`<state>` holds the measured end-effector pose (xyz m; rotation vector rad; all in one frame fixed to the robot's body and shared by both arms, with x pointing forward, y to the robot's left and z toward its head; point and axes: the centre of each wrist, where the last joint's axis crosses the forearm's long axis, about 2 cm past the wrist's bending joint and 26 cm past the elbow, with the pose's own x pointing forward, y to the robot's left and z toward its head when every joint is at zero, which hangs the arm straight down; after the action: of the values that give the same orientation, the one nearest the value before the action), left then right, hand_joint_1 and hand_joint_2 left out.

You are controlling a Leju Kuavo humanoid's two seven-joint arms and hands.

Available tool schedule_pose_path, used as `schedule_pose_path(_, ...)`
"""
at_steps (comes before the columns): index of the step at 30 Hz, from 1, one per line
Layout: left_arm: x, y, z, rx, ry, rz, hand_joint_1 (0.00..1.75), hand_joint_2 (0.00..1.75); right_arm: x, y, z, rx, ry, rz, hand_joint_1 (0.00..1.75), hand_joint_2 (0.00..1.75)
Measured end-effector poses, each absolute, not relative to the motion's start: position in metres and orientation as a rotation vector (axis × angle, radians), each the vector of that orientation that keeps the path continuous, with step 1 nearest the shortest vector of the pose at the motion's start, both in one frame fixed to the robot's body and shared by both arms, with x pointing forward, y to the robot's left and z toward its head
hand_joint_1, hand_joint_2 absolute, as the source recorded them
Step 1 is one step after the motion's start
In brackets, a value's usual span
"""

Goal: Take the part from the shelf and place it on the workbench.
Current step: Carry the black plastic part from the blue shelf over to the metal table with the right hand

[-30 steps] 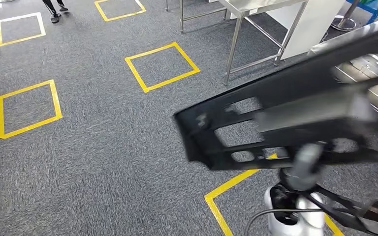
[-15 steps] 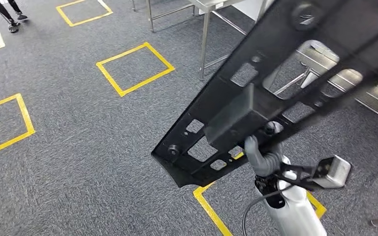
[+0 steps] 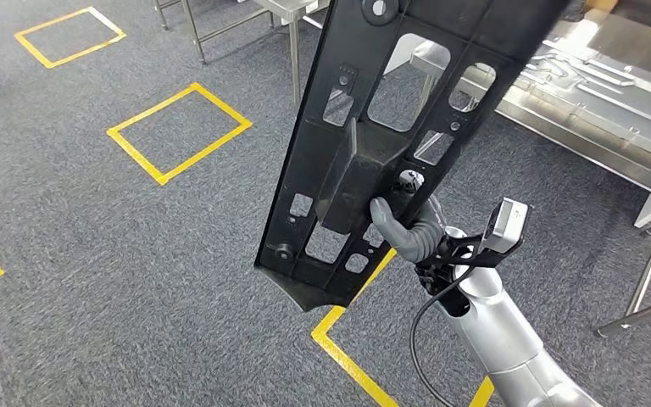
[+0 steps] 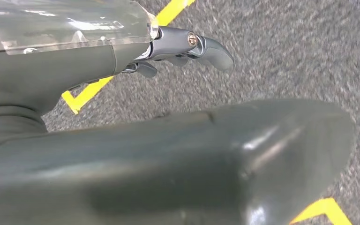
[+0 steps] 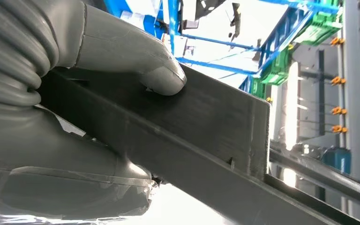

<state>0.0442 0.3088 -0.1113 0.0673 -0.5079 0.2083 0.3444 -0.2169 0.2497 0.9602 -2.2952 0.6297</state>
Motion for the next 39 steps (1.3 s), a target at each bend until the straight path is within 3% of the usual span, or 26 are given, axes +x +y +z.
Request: schedule_pose_path(39,0.042,0.31,-0.111,0.084,-0.49,0.273,0.0,0.0,0.351,-0.2,0.248,0.986,-2.3,0.544,1.75,1.75)
